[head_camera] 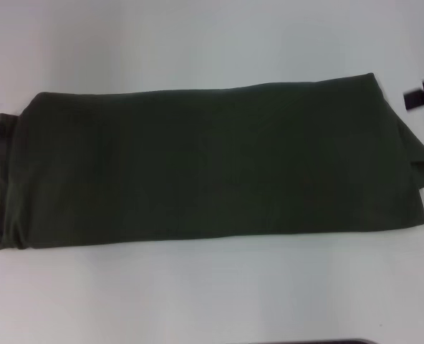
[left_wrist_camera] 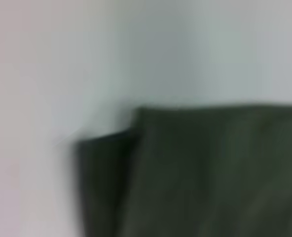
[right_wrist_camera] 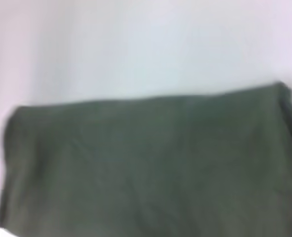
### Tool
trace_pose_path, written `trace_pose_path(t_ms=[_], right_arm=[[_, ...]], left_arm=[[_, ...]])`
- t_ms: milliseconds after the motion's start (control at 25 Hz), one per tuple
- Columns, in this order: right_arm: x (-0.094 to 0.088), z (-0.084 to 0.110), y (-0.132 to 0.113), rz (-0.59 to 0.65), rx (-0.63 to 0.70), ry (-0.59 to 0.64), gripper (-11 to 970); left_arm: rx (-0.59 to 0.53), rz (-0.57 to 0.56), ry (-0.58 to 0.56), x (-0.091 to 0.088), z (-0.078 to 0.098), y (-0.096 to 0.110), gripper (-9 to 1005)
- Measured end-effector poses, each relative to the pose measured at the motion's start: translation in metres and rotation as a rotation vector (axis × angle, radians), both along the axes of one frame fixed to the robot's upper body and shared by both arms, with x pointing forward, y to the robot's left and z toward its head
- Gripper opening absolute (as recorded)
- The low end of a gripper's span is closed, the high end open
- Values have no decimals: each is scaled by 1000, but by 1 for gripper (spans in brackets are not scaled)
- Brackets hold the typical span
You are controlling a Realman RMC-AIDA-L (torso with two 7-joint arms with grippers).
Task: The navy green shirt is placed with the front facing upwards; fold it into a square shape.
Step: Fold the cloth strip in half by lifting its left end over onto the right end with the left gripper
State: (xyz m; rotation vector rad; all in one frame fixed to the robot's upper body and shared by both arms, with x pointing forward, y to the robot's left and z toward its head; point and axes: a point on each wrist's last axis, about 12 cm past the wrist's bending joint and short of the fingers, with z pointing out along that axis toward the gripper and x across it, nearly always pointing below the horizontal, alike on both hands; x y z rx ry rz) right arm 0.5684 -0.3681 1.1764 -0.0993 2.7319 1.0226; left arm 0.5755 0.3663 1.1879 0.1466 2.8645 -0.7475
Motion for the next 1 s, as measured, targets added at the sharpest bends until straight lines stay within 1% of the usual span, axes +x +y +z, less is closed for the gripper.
trace_pose_path(t_ms=[40, 80, 120, 240, 440, 560, 720, 960, 1000], right_arm=[[1, 1, 1, 7, 32, -15, 822], [3, 2, 3, 26, 94, -51, 840], [3, 2, 3, 26, 94, -51, 837], [4, 3, 7, 39, 163, -92, 827], [1, -4, 14, 54, 207, -125, 824], [-1, -8, 14, 45, 214, -121, 824], [-3, -11, 11, 21, 223, -116, 824], [-7, -15, 5, -13, 229, -115, 824], [-7, -16, 5, -16, 229, -114, 823]], left_arm=[[-45, -9, -22, 0, 1, 0, 656], [-87, -16, -43, 1, 3, 0, 656], [-116, -20, -52, 1, 3, -1, 656], [-172, -33, -66, 1, 1, -3, 657], [-231, -50, -83, 1, -2, -8, 655], [-281, -54, -53, -1, -10, -11, 653], [-299, -58, -26, -3, -15, -14, 650], [-304, -22, -18, -5, -20, -12, 667], [-301, -20, -21, -5, -20, -12, 693]])
